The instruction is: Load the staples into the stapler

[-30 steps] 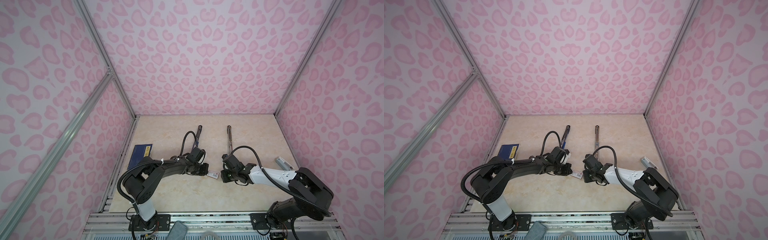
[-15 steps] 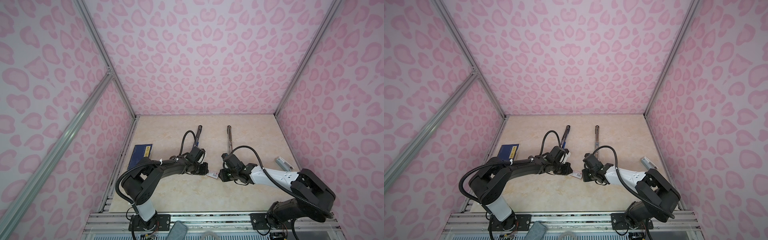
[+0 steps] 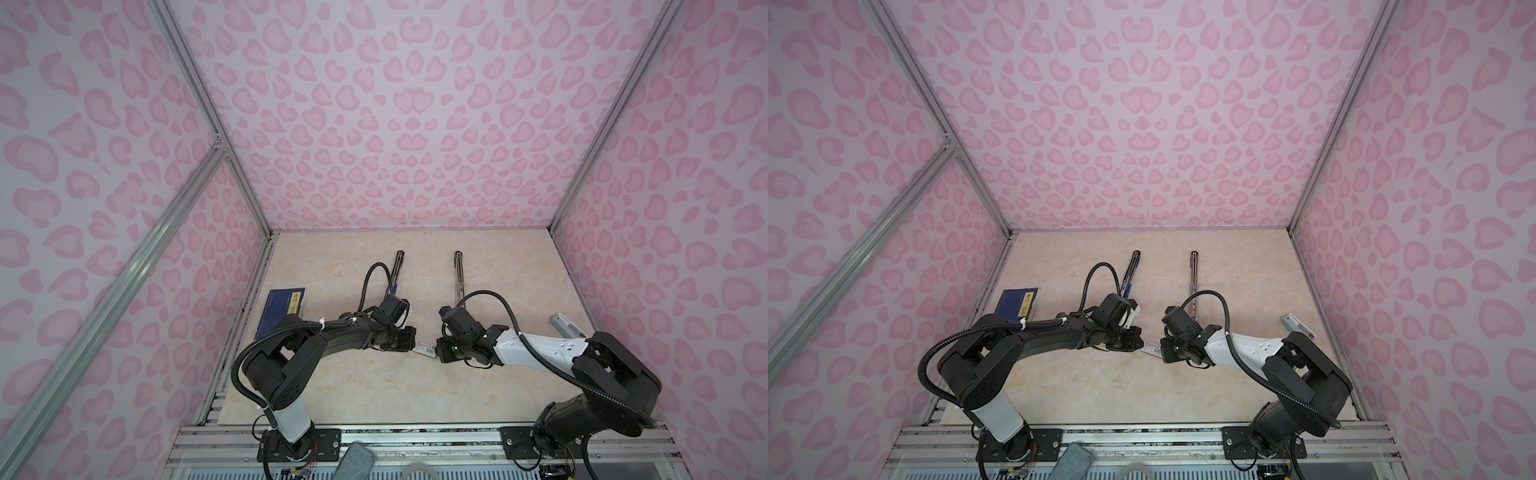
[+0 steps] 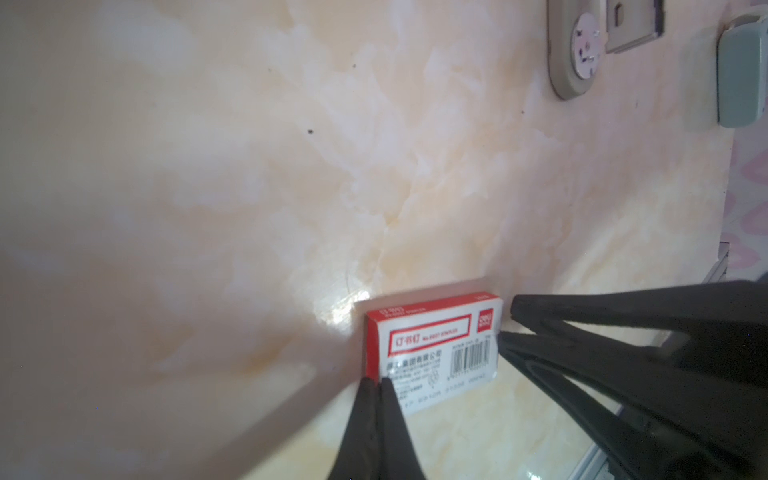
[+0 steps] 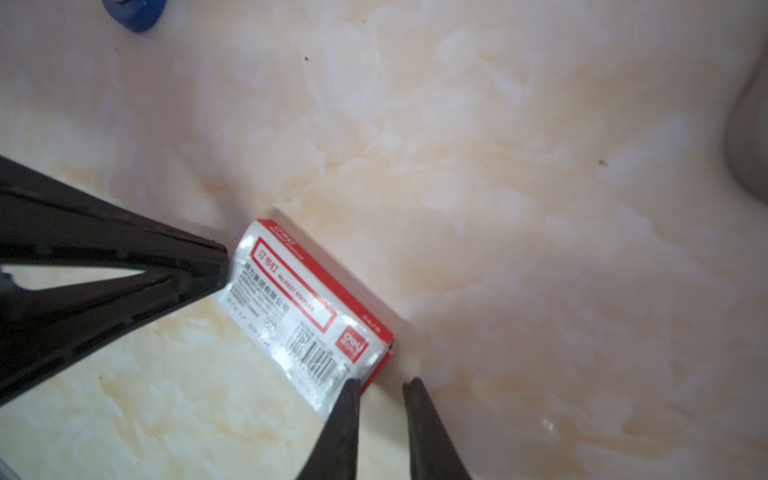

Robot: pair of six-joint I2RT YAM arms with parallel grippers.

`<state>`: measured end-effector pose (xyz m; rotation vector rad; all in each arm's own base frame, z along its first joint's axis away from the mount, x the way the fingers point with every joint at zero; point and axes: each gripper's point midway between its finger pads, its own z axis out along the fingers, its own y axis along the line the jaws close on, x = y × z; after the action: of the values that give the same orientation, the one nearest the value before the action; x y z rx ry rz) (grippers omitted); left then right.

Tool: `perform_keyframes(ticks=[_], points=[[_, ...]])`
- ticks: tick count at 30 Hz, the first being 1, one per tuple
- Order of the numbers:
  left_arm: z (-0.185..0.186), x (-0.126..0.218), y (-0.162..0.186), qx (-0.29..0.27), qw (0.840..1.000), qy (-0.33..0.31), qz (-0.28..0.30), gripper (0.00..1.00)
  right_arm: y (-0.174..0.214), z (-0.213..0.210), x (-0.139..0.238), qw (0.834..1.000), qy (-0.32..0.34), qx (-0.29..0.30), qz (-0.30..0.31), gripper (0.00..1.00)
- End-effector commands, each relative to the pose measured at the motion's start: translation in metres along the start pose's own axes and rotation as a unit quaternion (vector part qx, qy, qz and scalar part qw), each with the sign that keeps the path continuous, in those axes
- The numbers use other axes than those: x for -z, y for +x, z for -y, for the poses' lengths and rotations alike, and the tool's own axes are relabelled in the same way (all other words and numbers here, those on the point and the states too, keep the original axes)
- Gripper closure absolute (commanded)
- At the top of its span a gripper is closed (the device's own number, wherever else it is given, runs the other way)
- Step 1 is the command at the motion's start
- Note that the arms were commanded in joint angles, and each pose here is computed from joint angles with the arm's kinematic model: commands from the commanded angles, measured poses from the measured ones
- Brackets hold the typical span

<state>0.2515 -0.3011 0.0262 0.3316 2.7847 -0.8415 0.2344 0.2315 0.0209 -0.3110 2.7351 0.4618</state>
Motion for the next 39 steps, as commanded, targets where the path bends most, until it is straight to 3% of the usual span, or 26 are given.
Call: perform_keyframes(ticks=[1,7,15,26,39], points=[[0.000,0.000,-0.003,0.001,1.000,0.001,0.006,0.97,0.010,0.013,0.000,0.999,0.030,0.009,-0.014,0.78],[0.001,0.001,-0.003,0.000,1.000,0.002,0.006,0.97,0.010,0.012,0.000,1.000,0.025,0.006,-0.011,0.78],[-0.001,0.000,-0.001,0.001,1.000,0.000,0.003,0.97,-0.005,-0.008,0.002,0.999,-0.026,-0.015,0.012,0.68],[-0.001,0.001,-0.002,0.001,1.000,-0.003,0.005,0.97,0.003,0.001,-0.005,1.000,-0.001,-0.006,-0.005,0.77],[-0.004,-0.001,-0.001,0.000,1.000,-0.009,0.002,0.97,0.016,0.020,-0.004,0.999,0.040,0.005,-0.022,0.79]])
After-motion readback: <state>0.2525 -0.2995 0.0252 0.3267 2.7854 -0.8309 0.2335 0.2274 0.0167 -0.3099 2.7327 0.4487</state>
